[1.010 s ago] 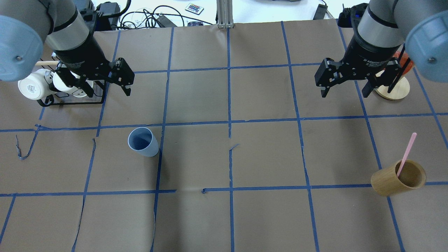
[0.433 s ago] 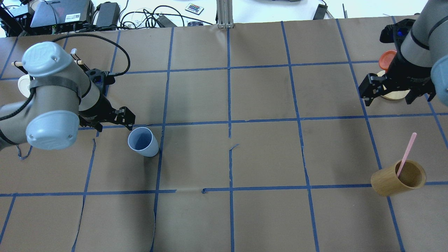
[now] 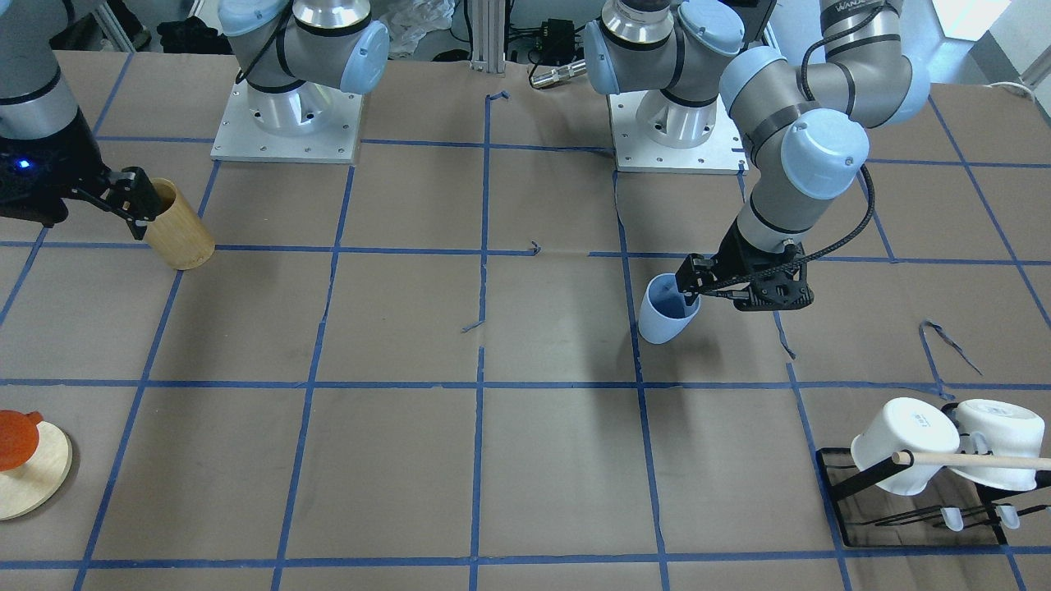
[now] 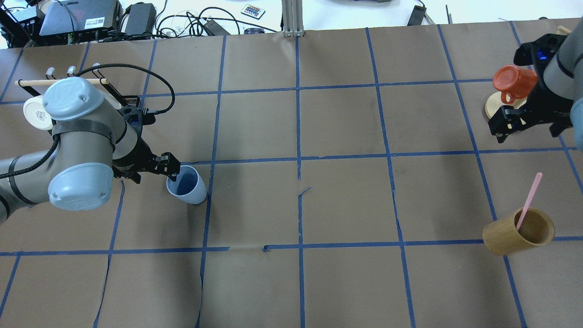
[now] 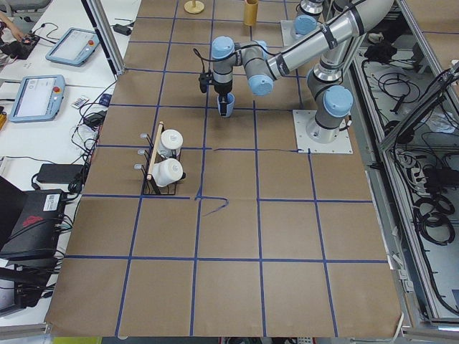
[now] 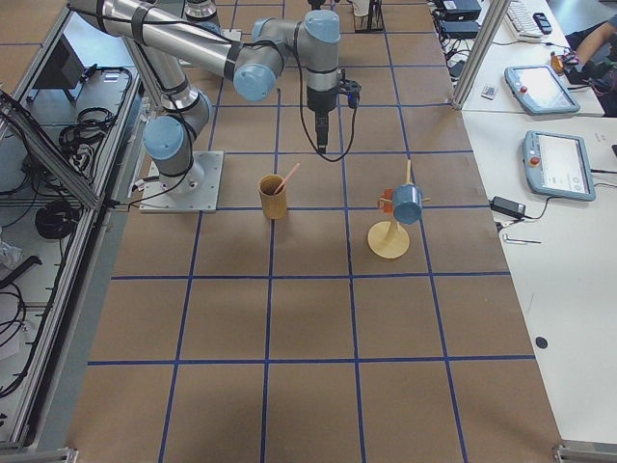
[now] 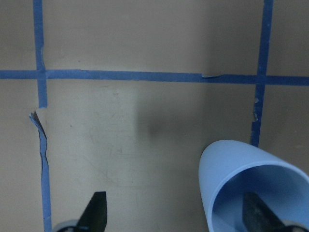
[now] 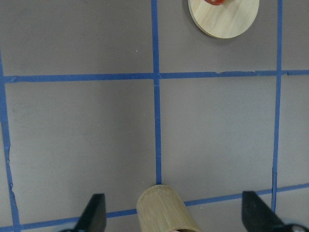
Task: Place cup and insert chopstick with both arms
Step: 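Lower left gripper onto the light blue cup while right gripper nears bamboo cup, then carry blue cup to table center with left gripper while right grasps pink chopstick, then release the light blue cup and raise the left gripper back toward the rack, then pull the pink chopstick up out of the bamboo cup with the right gripper, then carry the pink chopstick with the right gripper over the light blue cup, then lower the chopstick into the light blue cup and open the right gripper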
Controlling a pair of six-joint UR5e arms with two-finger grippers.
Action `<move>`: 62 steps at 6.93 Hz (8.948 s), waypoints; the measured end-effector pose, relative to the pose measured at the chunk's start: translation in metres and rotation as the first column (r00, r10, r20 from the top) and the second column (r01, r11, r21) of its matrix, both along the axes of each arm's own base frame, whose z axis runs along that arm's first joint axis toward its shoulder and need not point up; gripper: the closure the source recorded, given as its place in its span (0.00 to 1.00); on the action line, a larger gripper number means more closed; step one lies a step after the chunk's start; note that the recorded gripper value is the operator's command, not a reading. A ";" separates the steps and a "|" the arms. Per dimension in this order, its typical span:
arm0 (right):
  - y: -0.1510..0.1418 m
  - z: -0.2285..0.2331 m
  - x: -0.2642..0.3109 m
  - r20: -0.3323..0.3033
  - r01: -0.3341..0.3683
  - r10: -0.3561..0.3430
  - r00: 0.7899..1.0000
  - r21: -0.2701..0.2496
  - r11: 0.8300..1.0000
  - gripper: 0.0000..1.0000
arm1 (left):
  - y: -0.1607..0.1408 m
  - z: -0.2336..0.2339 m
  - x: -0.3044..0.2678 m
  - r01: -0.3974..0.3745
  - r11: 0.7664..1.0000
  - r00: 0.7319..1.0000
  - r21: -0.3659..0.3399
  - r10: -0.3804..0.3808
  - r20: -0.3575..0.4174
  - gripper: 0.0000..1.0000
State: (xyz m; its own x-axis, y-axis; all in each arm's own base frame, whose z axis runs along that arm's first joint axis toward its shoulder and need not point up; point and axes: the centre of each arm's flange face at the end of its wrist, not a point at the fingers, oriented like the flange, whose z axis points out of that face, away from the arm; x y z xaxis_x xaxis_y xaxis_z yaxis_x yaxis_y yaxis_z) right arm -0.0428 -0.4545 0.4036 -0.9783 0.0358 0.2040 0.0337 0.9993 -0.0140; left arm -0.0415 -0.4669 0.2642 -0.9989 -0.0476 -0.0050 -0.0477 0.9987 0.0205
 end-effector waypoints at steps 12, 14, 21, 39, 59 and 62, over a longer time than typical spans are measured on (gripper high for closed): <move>0.043 -0.064 -0.056 0.091 0.146 -0.172 0.981 0.237 0.960 0.59 | -0.067 0.038 -0.251 -0.062 0.985 0.985 -0.164 0.033 -0.170 1.00; 0.042 -0.062 -0.056 0.094 0.143 -0.168 0.981 0.228 0.963 0.68 | -0.084 0.023 -0.292 -0.062 0.981 0.989 -0.185 0.036 -0.140 1.00; 0.028 -0.064 -0.055 0.150 0.144 -0.170 0.974 0.166 0.975 0.75 | -0.090 0.038 -0.296 -0.235 0.952 0.966 -0.196 0.205 -0.159 0.01; -0.008 0.098 -0.046 0.136 0.088 -0.098 0.986 0.073 0.993 1.00 | -0.026 0.234 -0.096 -0.070 0.983 0.997 -0.171 0.074 0.017 0.00; -0.099 0.043 0.346 0.331 0.155 -0.056 0.942 -0.283 0.946 0.00 | -0.024 0.230 -0.096 -0.069 0.984 0.997 -0.161 0.074 0.019 0.00; -0.099 0.055 0.337 0.292 0.144 -0.052 0.955 -0.303 0.942 0.00 | -0.024 0.230 -0.097 -0.070 0.984 0.997 -0.161 0.073 0.018 0.00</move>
State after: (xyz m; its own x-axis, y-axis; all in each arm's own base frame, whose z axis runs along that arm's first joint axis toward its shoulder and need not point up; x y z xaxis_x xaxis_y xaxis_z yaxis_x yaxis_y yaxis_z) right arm 0.2946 -0.5536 0.4581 -0.9820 0.1521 -0.1119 0.1796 0.9350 -0.3058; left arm -0.1381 -0.4908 0.4944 -0.9925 -0.1209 -0.0154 -0.1175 0.9829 -0.1415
